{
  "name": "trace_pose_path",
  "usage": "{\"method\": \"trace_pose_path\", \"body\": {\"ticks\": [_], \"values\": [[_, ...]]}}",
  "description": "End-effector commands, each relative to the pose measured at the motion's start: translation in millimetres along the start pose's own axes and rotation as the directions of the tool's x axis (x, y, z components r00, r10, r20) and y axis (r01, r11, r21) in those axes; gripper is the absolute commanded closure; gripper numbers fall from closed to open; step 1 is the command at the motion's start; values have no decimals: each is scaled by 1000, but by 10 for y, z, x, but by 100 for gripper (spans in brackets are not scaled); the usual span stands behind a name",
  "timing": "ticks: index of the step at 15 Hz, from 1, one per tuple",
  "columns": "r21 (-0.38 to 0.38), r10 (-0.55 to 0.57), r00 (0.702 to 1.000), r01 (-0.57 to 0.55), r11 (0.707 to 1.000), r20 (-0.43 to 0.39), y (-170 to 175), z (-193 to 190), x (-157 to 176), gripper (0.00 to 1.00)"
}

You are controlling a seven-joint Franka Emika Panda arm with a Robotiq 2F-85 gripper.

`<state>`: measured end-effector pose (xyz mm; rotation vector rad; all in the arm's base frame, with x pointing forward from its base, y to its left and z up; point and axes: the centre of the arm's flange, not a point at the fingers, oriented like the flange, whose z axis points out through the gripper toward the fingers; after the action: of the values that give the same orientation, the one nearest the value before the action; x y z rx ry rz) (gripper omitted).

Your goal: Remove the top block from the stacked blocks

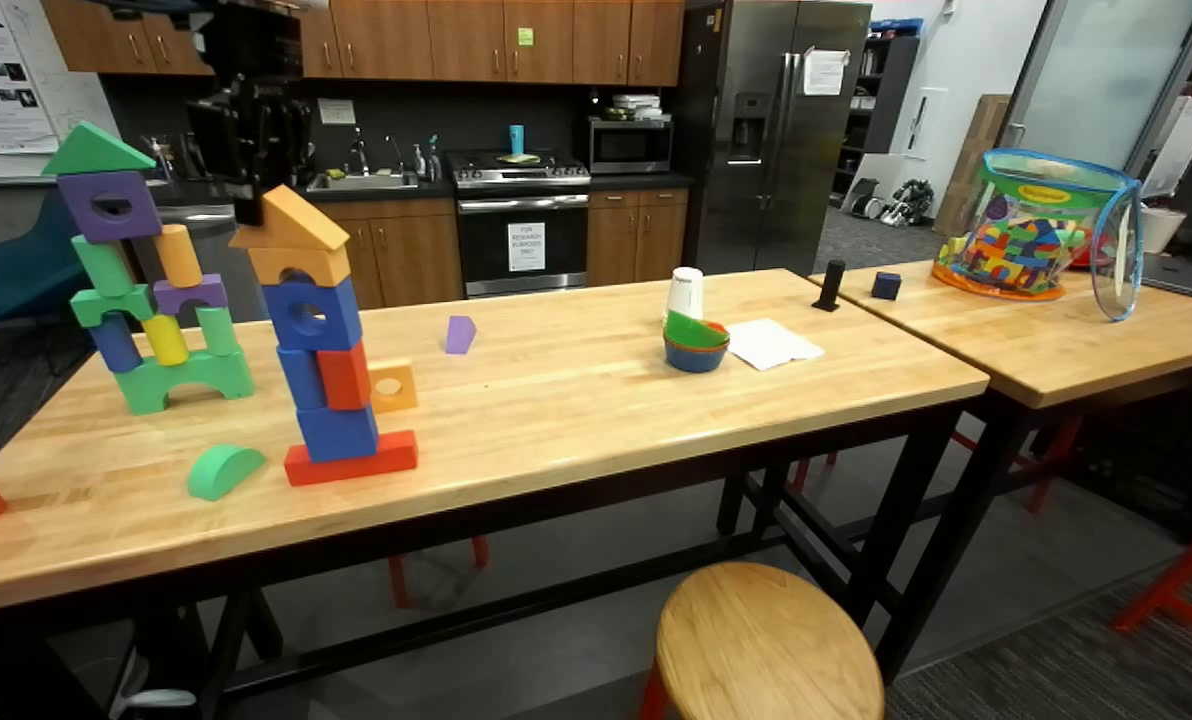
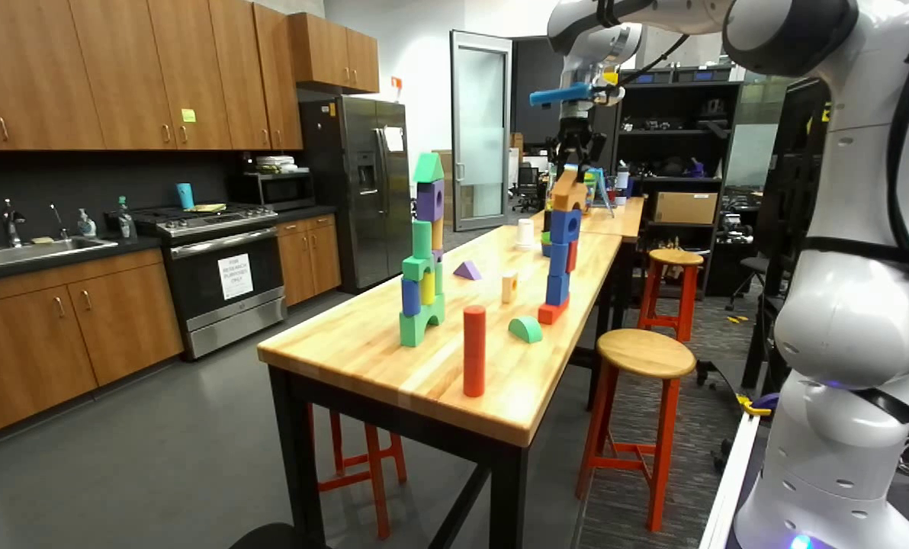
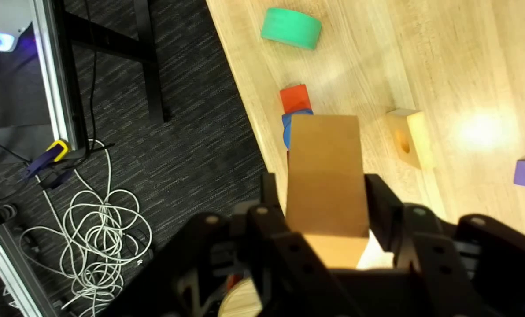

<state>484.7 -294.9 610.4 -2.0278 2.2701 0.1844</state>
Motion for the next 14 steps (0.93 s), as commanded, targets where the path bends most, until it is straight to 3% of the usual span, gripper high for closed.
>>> {"method": "trace_pose_path", "body": {"ticks": [1,2,9,14], "values": [[-2,-15,1000,15,1000,7,-18,-57,7,77],[-2,-16,1000,16,1000,6,-20,-58,3,84],[2,-36,999,36,999,6,-45,-98,-32,84],[57,-86,995,88,994,-42,17,-498,-183,84]]}}
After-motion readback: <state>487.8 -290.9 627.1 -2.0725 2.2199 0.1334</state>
